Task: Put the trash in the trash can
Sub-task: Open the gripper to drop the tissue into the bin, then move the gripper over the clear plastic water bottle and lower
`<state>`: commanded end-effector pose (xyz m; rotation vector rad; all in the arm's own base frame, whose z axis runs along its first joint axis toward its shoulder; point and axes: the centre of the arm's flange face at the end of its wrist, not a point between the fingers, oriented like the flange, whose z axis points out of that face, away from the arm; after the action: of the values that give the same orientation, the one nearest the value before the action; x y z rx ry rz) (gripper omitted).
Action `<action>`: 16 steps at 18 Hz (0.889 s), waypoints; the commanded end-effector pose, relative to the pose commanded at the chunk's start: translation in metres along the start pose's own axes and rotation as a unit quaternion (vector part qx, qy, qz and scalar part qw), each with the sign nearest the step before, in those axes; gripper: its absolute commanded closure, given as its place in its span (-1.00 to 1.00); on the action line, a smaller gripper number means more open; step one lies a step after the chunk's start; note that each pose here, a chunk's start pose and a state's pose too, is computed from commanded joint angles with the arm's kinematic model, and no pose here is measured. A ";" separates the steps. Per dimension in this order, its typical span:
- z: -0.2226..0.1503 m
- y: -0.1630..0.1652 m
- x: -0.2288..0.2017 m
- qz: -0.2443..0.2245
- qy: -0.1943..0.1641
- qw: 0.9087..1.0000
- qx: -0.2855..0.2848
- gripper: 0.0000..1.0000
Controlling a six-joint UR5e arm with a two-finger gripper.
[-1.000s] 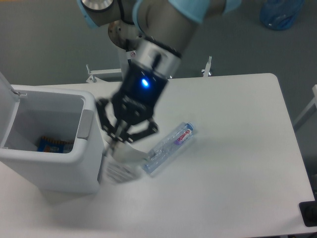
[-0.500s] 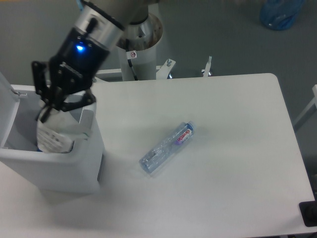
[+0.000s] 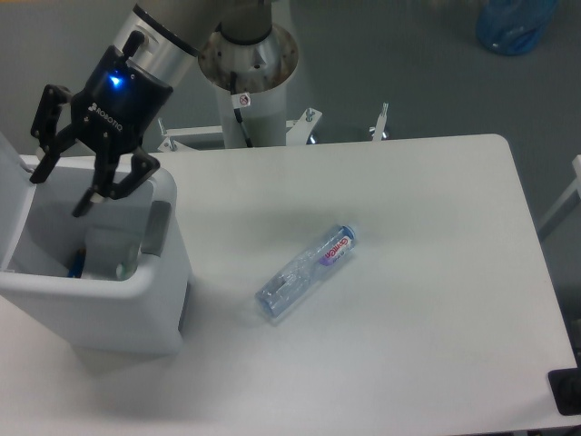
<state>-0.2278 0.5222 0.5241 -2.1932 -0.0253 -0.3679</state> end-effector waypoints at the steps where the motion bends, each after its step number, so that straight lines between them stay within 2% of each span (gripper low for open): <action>1: -0.002 0.005 -0.024 -0.015 -0.010 1.000 -0.001 -1.00; 6: -0.028 0.034 -0.136 -0.078 -0.059 0.995 0.004 -1.00; 9: -0.025 0.049 -0.190 -0.105 -0.069 0.992 0.000 -1.00; 11: -0.011 0.065 -0.219 -0.117 -0.066 0.991 -0.010 -1.00; 13: 0.006 0.086 -0.237 -0.114 -0.076 0.990 -0.039 -1.00; 16: 0.028 0.124 -0.253 -0.095 -0.112 0.983 -0.112 -1.00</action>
<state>-0.4441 0.4976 0.3435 -2.4533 -0.3345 -0.2372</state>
